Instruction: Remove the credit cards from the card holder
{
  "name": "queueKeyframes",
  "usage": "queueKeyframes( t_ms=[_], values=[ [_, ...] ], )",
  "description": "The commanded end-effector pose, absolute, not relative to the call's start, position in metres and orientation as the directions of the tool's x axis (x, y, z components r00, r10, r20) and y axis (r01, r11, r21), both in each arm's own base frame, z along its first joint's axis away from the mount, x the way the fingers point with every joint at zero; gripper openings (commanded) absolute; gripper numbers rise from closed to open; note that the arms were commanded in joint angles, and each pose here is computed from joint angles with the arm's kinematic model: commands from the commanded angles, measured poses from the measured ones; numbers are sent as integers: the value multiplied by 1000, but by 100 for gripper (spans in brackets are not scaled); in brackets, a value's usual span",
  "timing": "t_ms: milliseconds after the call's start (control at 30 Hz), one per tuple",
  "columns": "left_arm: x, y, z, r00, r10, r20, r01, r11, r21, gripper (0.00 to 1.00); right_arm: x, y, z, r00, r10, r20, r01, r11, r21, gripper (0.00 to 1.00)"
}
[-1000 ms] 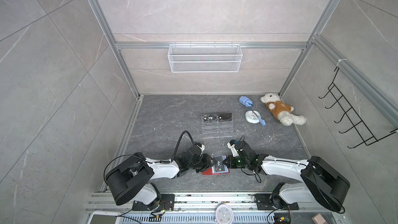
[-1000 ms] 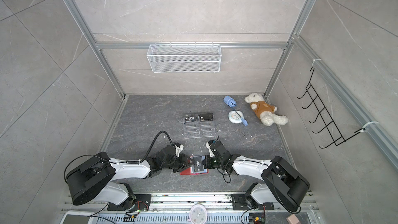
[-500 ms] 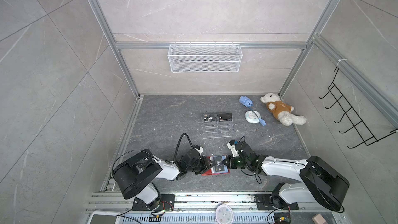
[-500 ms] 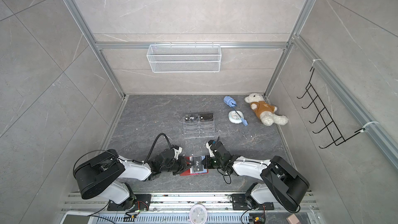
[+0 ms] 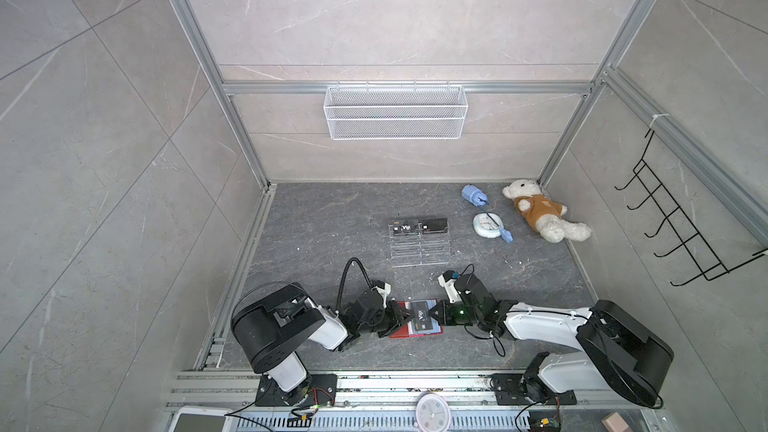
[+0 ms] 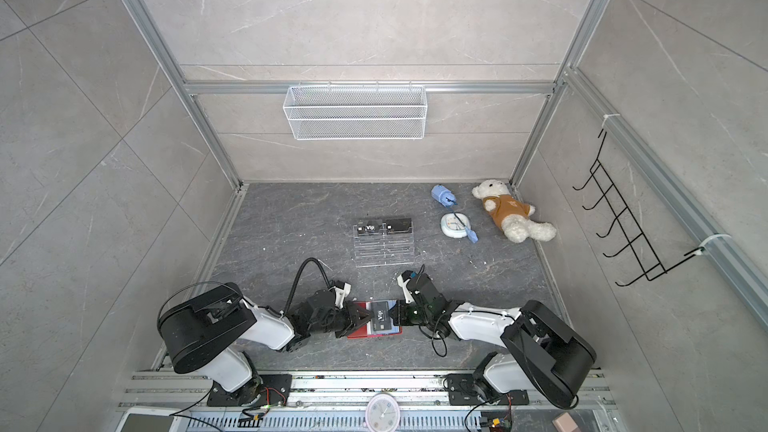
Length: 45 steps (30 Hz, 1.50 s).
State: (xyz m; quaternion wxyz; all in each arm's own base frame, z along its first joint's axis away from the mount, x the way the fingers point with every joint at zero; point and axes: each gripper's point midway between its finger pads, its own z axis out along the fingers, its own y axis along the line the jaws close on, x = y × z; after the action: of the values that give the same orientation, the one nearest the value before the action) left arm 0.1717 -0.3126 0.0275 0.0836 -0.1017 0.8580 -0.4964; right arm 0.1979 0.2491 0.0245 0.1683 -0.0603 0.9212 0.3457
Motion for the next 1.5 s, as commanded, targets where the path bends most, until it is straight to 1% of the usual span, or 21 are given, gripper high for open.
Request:
queueKeyframes(
  t_ms=[0,133,267,400,433,1067,1200,1233,1300,1467],
  values=[
    [177,-319,36,-959,-274,-66,-64,440,-896,19,184,236,4,-959,-4,-284,-177,789,588,0],
    [178,-320,35,-958,-278,-68,-60,428,-902,17,184,236,3,-959,-2,-284,-176,789,588,0],
    [178,-320,33,-959,-274,-71,-56,430,-901,11,184,236,4,-959,-3,-284,-177,787,591,0],
    [178,-319,31,-959,-275,-71,-57,433,-900,1,183,235,2,-959,-2,-282,-174,790,587,0],
    [177,-317,30,-958,-277,-73,-58,437,-898,0,182,234,2,-960,-2,-281,-174,791,587,0],
    [166,-297,20,-959,-268,-88,-65,515,-855,0,180,229,-2,-963,-14,-268,-167,813,558,0],
    [168,-299,24,-959,-266,-92,-62,518,-853,24,181,230,-1,-963,-17,-270,-170,813,557,0],
    [169,-300,24,-960,-265,-94,-59,519,-853,28,181,230,0,-962,-19,-271,-172,812,557,0],
    [170,-301,25,-960,-264,-95,-57,516,-855,29,181,230,0,-963,-21,-270,-174,811,558,0],
    [170,-306,23,-963,-255,-87,-58,513,-857,30,181,230,0,-963,-23,-270,-176,812,557,0]
  ],
)
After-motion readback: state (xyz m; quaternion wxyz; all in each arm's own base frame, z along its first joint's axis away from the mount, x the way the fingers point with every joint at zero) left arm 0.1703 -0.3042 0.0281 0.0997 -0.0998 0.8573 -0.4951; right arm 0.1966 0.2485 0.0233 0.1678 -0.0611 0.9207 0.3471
